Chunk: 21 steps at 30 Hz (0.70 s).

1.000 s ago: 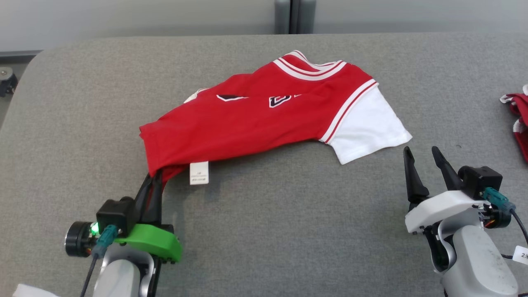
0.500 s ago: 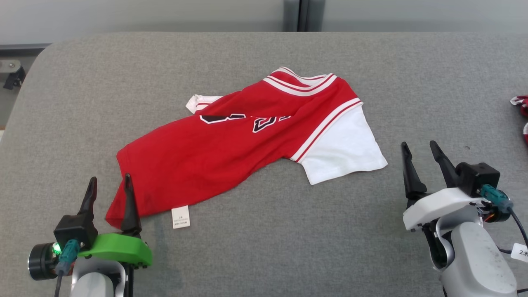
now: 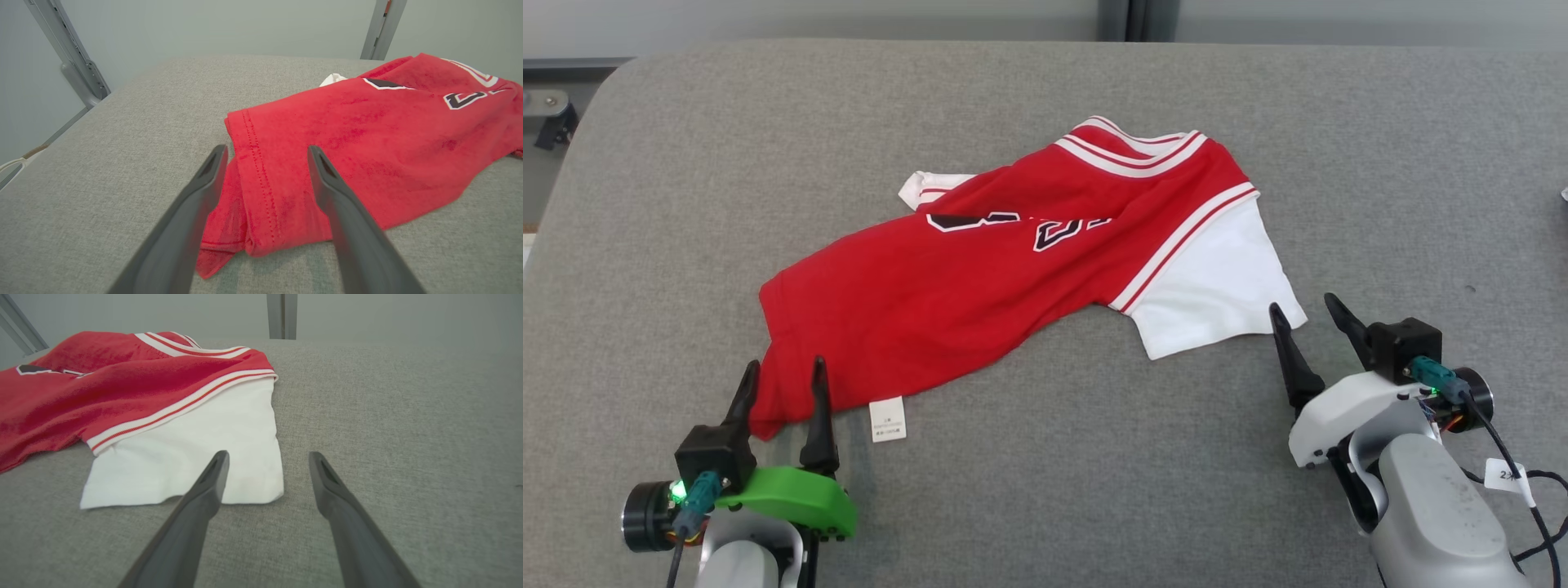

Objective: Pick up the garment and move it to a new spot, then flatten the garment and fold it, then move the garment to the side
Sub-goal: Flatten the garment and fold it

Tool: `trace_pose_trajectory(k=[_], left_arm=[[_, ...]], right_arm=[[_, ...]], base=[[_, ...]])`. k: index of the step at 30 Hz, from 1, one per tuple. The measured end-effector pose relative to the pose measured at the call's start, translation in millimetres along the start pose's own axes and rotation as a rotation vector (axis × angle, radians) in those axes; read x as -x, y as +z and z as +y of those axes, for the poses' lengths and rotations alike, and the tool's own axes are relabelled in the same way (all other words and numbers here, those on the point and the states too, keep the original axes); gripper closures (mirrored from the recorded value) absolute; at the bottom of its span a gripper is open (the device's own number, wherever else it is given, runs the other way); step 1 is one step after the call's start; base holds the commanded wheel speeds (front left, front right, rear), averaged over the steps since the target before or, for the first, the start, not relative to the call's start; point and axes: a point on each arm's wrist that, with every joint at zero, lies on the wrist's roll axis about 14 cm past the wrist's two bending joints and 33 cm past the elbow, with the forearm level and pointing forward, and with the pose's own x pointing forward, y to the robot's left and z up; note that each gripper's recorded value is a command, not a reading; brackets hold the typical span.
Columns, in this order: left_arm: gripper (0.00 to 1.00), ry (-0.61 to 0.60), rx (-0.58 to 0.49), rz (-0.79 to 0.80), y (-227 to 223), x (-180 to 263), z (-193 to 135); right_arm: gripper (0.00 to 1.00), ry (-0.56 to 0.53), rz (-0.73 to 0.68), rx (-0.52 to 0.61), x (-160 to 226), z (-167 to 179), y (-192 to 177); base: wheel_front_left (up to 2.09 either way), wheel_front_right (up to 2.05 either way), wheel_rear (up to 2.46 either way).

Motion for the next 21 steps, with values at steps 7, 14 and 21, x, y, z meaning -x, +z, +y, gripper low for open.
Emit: trace_pose_trajectory(k=[7,14,21], left_arm=[[0.0,0.013,0.013,0.031,-10.1,7.1,3.7],[0.0,0.028,0.022,0.044,-13.9,12.1,8.7],[0.0,0.012,0.034,0.05,-16.4,14.2,2.4]], right_arm=[[0.0,0.0,0.082,0.025,-9.3,-0.2,-21.4],[1.0,0.022,0.126,0.019,-18.9,9.0,-31.1],[1.0,-0.105,0.075,-0.002,-10.4,-30.7,-16.1]], base=[[0.0,0.0,0.0],[0.0,0.0,0.0],[0.0,0.0,0.0]])
